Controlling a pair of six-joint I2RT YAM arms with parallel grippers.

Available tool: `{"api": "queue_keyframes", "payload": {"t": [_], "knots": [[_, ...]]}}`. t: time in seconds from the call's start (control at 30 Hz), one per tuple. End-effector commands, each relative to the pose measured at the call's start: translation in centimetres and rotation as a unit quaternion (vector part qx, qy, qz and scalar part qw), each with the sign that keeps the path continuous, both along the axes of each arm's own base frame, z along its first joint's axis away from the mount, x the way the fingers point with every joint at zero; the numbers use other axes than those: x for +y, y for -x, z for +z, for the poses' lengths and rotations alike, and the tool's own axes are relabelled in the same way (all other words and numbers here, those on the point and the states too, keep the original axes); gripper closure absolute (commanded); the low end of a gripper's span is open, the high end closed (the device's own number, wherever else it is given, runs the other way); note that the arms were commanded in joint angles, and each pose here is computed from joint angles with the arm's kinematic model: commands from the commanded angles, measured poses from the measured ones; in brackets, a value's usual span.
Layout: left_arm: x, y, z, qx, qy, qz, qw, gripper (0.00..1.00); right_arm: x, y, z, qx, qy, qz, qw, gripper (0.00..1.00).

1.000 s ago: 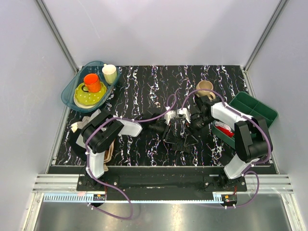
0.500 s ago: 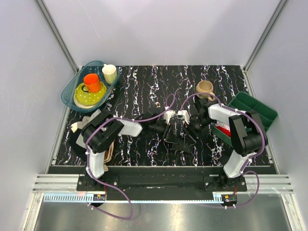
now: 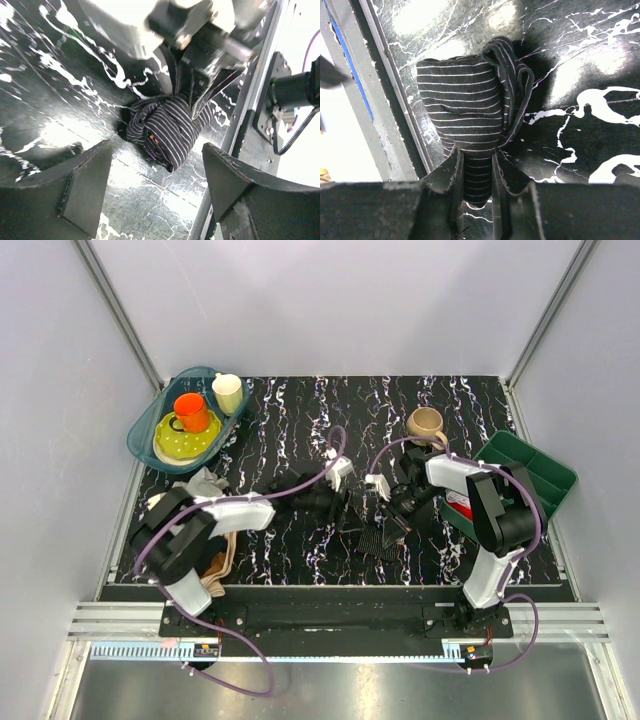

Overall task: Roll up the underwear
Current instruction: Roll the underwear to the center of the board, then pick up the underwear from the center of the board, then place the underwear in the storage box.

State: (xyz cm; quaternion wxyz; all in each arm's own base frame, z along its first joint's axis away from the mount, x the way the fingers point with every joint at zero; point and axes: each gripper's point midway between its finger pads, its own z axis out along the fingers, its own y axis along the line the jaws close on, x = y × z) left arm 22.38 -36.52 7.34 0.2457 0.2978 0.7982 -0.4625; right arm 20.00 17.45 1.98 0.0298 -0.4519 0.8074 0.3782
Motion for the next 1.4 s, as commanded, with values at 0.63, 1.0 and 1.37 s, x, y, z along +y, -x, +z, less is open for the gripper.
{"api": "queue_keyframes", "payload": {"t": [0.63, 1.0, 1.37], "knots": [[18.8, 1.6, 15.9, -0.305, -0.130, 0.164, 0.929, 0.01, -5.7, -4.8, 12.7, -0.186, -0.017, -0.040, 0.982, 0.91], [18.3, 2.3, 15.5, -0.298, -0.120, 0.146, 0.936, 0.01, -19.1, -10.0, 18.1, -0.254, 0.069, -0.155, 0.952, 0.91], [18.6, 2.2, 15.1, -0.295, -0.127, 0.150, 0.935, 0.01, -27.3, -12.8, 14.5, -0.264, 0.103, -0.117, 0.952, 0.90]]}}
